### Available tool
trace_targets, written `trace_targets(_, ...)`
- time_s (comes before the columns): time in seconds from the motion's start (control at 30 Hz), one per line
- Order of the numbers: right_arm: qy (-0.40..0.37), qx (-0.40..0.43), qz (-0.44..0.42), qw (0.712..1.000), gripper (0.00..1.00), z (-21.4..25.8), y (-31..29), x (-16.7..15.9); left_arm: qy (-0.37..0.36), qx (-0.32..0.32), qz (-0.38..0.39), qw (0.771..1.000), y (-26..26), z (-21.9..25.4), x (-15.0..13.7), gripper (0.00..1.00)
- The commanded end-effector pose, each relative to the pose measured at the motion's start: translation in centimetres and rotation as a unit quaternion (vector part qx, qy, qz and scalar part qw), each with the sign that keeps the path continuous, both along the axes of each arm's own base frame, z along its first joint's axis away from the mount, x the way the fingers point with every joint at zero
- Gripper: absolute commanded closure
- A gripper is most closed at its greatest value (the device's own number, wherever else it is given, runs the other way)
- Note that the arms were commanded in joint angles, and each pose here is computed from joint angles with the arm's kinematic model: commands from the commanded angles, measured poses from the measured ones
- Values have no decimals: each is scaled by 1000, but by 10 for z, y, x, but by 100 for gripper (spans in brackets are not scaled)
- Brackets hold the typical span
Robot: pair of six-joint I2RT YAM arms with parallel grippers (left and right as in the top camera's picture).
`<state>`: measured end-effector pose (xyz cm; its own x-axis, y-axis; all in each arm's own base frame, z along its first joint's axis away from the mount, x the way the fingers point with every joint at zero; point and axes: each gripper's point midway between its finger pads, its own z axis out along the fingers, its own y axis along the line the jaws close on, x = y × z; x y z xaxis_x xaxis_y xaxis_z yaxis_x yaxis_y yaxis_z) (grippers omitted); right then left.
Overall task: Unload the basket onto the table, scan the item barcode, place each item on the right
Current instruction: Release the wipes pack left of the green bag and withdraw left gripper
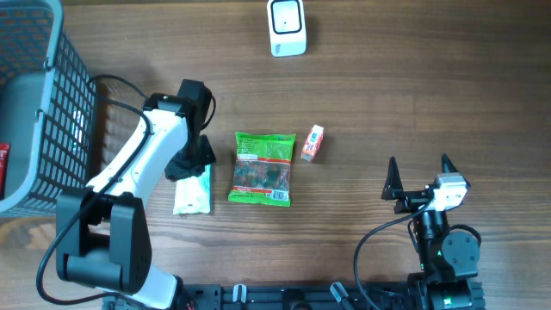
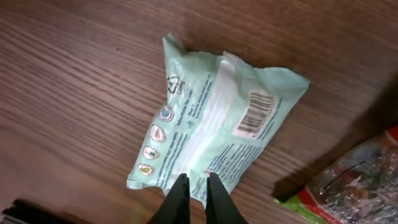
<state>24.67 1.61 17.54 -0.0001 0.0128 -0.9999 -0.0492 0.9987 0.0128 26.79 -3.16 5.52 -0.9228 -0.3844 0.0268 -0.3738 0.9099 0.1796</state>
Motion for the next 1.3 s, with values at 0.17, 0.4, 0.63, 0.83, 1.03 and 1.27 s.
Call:
trace_targets(0.17,-5,-4,-2,1000,0,2,-1,0,14,11,-4,1000,9,-30,-23,94)
trace_targets(0.4,-5,-4,-2,1000,0,2,-1,0,-9,-7,-26,1000,4,-51,-19,95)
trace_targets(0.63,-5,-5,-2,1000,1,2,-1,0,-70,-76,-24,994,-22,-53,11,96)
trace_targets(0.83,-5,-4,-2,1000,0,2,-1,0,-108,-86,-29,990,-27,-51,30,96)
trace_targets(1.03,-5,-4,-2,1000,0,2,-1,0,-124,-88,-68,986,-29,-50,39,96)
trace_targets(1.27,-5,-4,-2,1000,0,2,-1,0,-152,-84,-95,980,-31,-17,62,86)
